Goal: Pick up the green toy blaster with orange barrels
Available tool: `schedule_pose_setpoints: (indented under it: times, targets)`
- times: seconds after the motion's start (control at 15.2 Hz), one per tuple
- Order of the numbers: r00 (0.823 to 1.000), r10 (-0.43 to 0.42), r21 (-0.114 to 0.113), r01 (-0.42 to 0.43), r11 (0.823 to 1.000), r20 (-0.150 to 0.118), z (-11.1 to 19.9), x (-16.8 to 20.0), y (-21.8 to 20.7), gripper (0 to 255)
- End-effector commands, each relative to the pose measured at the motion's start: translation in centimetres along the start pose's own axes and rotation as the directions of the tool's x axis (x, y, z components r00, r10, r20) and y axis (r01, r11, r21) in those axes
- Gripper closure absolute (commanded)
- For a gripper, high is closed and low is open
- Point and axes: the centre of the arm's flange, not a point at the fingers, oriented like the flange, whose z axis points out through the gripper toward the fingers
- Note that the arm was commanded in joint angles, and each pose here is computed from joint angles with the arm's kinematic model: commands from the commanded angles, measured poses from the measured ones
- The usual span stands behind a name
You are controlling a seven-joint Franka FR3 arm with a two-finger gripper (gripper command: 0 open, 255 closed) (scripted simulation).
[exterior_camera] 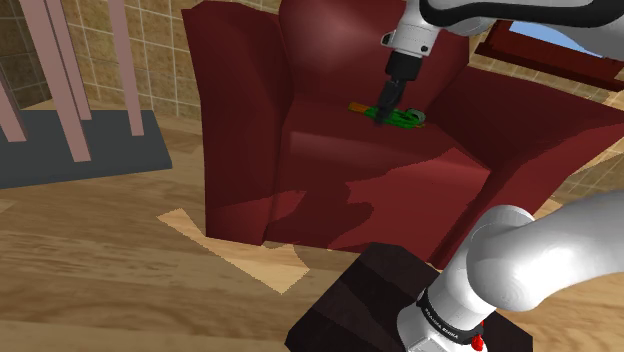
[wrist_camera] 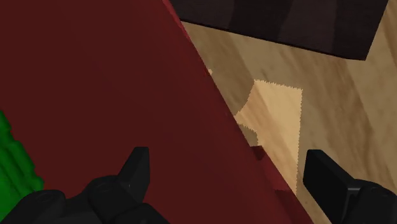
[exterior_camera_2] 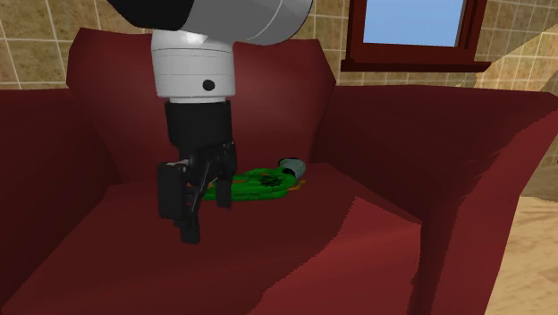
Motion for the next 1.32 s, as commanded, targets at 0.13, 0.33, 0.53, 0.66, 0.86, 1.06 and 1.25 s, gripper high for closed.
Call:
schedule_pose_setpoints:
  times: [0.13, 0.33, 0.53, 0.66, 0.86, 1.06, 1.25]
  targets:
    - [0.993, -0.119, -0.009, 0.119, 0.993, 0.007, -0.5, 2.6, 4.7, 0]
    - [0.979, -0.205, -0.014, 0.205, 0.979, 0.012, -0.8, 4.8, 7.9, 0]
    - [0.957, -0.288, -0.019, 0.288, 0.957, 0.018, -1.2, 7.3, 10.9, 0]
    - [0.939, -0.343, -0.022, 0.343, 0.939, 0.022, -1.4, 9.0, 12.8, 0]
    - [0.930, -0.366, -0.023, 0.367, 0.930, 0.023, -0.4, 9.9, 13.6, 0]
    - [0.930, -0.366, -0.023, 0.367, 0.930, 0.023, 1.2, 9.9, 13.6, 0]
    - [0.930, -0.366, -0.023, 0.367, 0.930, 0.023, 2.5, 9.9, 13.7, 0]
